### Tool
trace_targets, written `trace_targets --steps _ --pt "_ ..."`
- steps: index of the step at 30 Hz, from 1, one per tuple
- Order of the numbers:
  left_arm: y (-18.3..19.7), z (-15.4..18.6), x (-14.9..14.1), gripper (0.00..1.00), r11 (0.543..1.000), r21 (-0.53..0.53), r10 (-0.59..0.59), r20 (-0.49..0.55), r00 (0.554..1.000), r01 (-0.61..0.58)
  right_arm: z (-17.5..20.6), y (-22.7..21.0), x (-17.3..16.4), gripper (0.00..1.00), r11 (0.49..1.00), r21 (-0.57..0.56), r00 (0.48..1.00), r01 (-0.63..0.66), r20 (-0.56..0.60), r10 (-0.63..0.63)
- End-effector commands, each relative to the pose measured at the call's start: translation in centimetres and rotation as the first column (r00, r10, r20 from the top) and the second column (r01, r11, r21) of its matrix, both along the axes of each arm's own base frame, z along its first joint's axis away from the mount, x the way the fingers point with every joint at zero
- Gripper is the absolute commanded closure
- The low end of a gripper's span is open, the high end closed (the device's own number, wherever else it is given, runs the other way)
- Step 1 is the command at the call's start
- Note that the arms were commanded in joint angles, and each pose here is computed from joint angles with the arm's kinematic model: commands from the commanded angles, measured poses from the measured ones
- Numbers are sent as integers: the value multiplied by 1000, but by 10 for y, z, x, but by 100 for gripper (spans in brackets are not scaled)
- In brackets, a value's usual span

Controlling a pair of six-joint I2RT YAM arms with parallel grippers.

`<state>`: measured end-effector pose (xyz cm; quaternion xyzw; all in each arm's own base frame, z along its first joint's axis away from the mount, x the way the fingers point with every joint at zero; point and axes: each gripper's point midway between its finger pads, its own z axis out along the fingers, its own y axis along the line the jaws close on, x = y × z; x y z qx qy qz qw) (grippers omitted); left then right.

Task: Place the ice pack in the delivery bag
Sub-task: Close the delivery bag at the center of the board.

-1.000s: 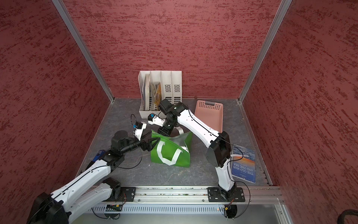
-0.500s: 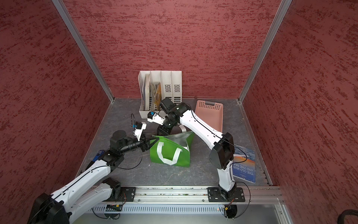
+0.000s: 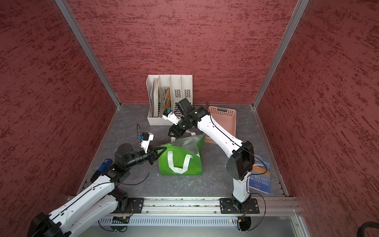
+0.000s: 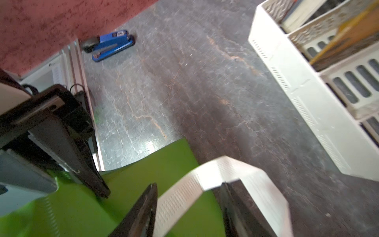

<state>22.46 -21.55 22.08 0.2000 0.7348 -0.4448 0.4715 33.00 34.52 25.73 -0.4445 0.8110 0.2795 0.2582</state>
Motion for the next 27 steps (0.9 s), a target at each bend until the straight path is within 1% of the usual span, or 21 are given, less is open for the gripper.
trace_targets --steps 1,4,5,7,8,11,12,15,16,17,19,22,24,27 --pt "2 7 1 89 999 -4 43 31 999 -43 71 -19 19 38 974 188 979 130 129 -156" --pt "0 2 1 89 999 13 46 31 998 -46 92 -49 27 32 936 249 941 249 166 -295" --pt "0 0 1 89 999 14 49 25 999 -49 88 -60 29 31 922 251 926 294 164 -340" --pt "2 -3 3 88 997 18 69 16 998 -69 98 -84 23 27 887 289 889 360 182 -420" --pt "3 -2 4 88 997 18 77 18 997 -78 96 -96 18 25 871 300 873 390 180 -453" --pt "5 4 6 88 994 18 104 37 994 -105 97 -134 -9 23 814 363 824 453 179 -538" --pt "6 5 6 87 994 20 110 43 993 -111 98 -145 -21 19 795 390 808 463 181 -560" --pt "6 2 7 87 993 35 114 37 993 -116 96 -167 -63 13 757 499 783 422 219 -582" --pt "6 1 6 87 993 39 111 32 993 -113 94 -172 -78 12 751 532 786 391 232 -573" --pt "5 1 6 87 993 41 109 28 994 -110 86 -171 -91 12 758 548 802 353 240 -547" --pt "4 -1 5 87 993 52 102 20 995 -103 65 -173 -109 12 762 563 821 320 236 -520" --pt "5 -2 6 87 992 67 104 24 994 -106 27 -173 -117 12 775 542 839 325 213 -501" --pt "5 -2 6 87 991 72 109 23 994 -110 5 -167 -119 15 801 507 866 317 189 -463" --pt "5 -2 7 87 991 75 112 20 994 -113 -26 -153 -128 18 855 444 925 268 128 -357"
